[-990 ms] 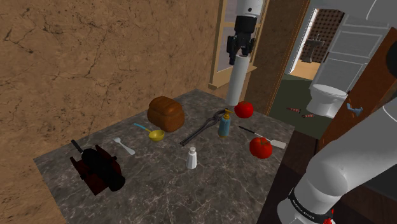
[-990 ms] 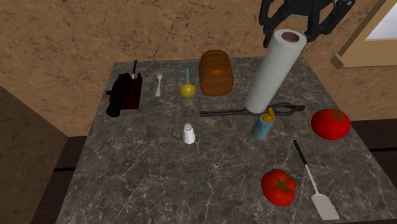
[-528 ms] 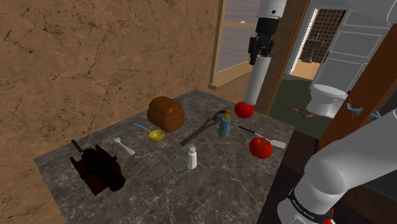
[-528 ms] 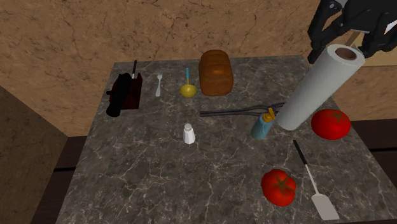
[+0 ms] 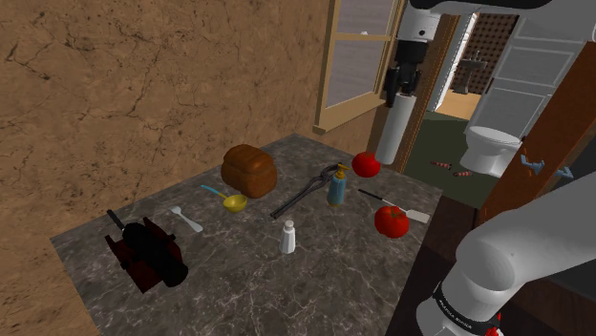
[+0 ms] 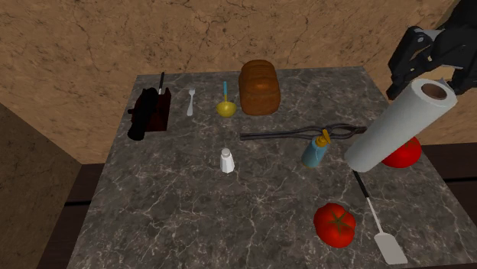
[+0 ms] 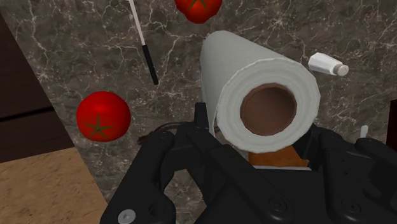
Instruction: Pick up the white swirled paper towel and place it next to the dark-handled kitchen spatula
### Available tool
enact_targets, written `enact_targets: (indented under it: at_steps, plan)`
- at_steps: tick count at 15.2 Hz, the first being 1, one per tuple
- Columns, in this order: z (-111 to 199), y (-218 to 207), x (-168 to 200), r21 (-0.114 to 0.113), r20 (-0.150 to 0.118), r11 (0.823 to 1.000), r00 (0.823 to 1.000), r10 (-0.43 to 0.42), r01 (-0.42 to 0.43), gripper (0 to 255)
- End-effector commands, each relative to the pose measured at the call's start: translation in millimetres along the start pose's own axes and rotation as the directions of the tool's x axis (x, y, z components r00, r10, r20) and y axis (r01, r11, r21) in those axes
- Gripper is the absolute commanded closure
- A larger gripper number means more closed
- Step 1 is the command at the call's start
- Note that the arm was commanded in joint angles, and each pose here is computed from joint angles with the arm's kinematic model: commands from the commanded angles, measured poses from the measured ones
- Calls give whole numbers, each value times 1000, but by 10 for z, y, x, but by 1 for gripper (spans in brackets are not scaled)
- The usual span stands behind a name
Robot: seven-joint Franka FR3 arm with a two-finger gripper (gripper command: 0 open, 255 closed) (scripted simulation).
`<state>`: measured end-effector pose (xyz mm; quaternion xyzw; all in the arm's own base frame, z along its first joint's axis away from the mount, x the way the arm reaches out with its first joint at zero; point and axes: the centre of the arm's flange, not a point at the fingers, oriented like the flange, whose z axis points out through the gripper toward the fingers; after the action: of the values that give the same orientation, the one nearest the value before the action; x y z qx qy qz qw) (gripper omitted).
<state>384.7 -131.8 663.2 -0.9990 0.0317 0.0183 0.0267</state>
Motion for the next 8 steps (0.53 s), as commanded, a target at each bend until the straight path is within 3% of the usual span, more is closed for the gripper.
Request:
enact_targets:
  at_steps: [1,8]
  plan:
    - [105,20,-6,0,0,1000,1000,0,0,255]
    - [473,39,8,0,0,1000,1000,0,0,255]
